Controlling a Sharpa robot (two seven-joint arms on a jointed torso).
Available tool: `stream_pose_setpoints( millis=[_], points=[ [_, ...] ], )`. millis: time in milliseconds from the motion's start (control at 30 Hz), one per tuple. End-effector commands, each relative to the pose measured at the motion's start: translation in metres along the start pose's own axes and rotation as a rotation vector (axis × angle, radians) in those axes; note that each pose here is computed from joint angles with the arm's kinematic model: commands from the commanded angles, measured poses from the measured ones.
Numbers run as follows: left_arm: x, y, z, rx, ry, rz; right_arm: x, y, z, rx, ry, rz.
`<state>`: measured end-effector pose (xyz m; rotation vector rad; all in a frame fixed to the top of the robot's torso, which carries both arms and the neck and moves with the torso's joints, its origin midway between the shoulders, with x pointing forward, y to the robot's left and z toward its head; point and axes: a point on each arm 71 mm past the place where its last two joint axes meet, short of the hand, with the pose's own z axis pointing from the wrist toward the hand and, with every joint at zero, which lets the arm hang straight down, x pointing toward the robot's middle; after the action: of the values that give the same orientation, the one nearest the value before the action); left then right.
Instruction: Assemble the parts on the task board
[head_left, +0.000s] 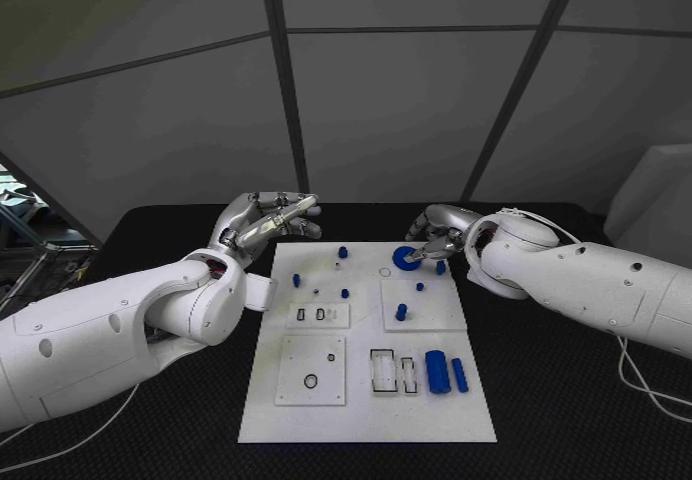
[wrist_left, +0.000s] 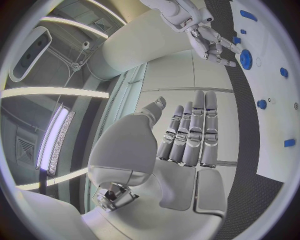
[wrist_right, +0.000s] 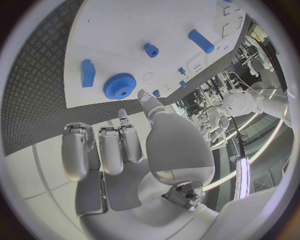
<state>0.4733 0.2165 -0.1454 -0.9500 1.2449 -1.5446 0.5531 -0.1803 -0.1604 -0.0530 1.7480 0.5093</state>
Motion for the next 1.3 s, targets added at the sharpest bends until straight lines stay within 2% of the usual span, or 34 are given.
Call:
stream_pose_setpoints(
  millis=[33,700,1300],
  points=[
    [0.0013,-0.001,0.0005,0.004,0.012,-0.007,0.002,0.001,0.001,0.005,0.042,-0.037],
    [0.0019,-0.0006,0.0009,0.002,0.014,-0.008,0.007,0.002,0.012,0.031,0.072,-0.06],
    [0.0022,-0.0002,0.0013,0.001,0.016,-0.009,0.011,0.002,0.015,0.039,0.117,-0.085]
  ],
)
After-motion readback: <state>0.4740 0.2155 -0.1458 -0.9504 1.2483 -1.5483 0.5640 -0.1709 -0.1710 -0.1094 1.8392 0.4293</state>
